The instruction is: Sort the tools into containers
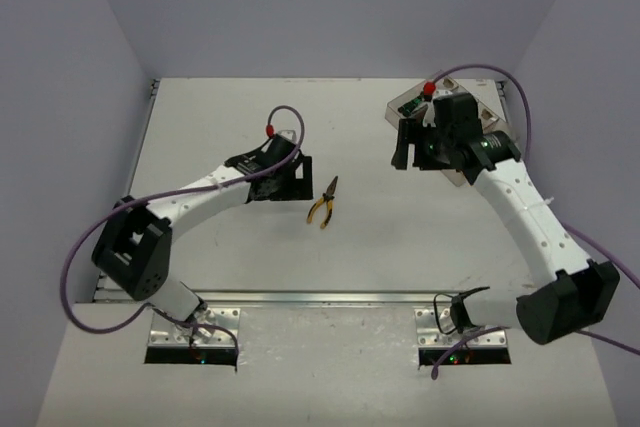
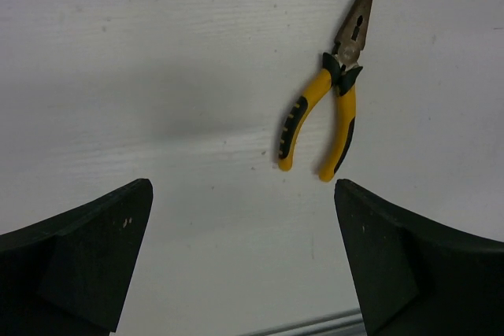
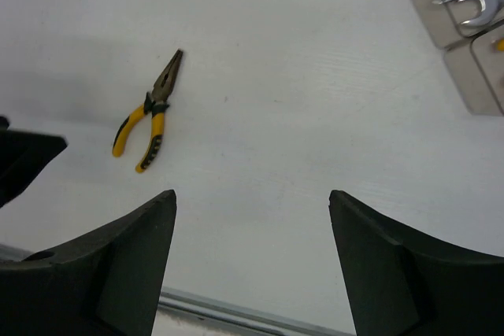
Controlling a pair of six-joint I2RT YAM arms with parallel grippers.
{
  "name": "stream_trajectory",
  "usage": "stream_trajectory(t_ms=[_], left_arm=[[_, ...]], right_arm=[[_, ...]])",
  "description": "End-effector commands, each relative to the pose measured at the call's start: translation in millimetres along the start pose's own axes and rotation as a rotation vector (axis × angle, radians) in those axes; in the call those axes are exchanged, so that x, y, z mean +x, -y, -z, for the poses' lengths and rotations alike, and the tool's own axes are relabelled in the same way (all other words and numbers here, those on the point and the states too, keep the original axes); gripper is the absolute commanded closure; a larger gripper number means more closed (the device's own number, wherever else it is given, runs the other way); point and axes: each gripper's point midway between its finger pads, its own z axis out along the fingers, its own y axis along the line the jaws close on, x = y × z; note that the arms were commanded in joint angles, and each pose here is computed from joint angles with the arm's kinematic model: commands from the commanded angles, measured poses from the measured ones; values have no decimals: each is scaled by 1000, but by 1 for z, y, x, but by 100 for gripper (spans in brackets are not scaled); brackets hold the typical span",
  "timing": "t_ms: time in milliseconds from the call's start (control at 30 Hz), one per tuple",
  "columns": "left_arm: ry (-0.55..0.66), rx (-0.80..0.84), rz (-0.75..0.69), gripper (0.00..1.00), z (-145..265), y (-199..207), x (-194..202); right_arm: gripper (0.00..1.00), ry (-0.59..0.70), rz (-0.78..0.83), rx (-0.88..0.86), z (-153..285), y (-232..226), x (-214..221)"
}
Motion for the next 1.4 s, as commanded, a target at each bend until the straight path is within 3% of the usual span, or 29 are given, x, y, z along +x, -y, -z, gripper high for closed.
stream_trajectory(t_ms=[0, 233, 433, 567, 667, 733, 867, 1033, 1233, 1367], left_arm=[[-11, 103, -100, 9, -34, 36, -9], [-98, 57, -175, 28, -81, 41, 9], [-185, -50, -196, 60, -110, 20, 39], [-237, -44, -220, 71, -116, 20, 55], [-261, -49, -212, 99, -115, 19, 61], [-247, -10, -155, 100, -103, 28, 58], [-89, 153, 4, 100, -60, 58, 26], [97, 423, 170, 100, 13, 87, 1], [197, 623, 259, 100, 60, 109, -16], [200, 714, 279, 100, 77, 119, -14]], right_arm=[[22, 3, 8, -115, 16, -11, 34], [22, 40, 13, -153, 40, -11, 51], [20, 116, 3, -196, 63, -17, 44], [18, 117, -5, -217, 63, -22, 42], [13, 105, -20, -253, 57, -28, 45], [1, 109, -33, -310, 49, -36, 50], [1, 115, -66, -492, 38, -63, 62], [1, 42, -129, -765, 32, -101, 85], [2, 9, -134, -825, 23, -123, 105], [13, 1, -102, -871, 20, -141, 110]])
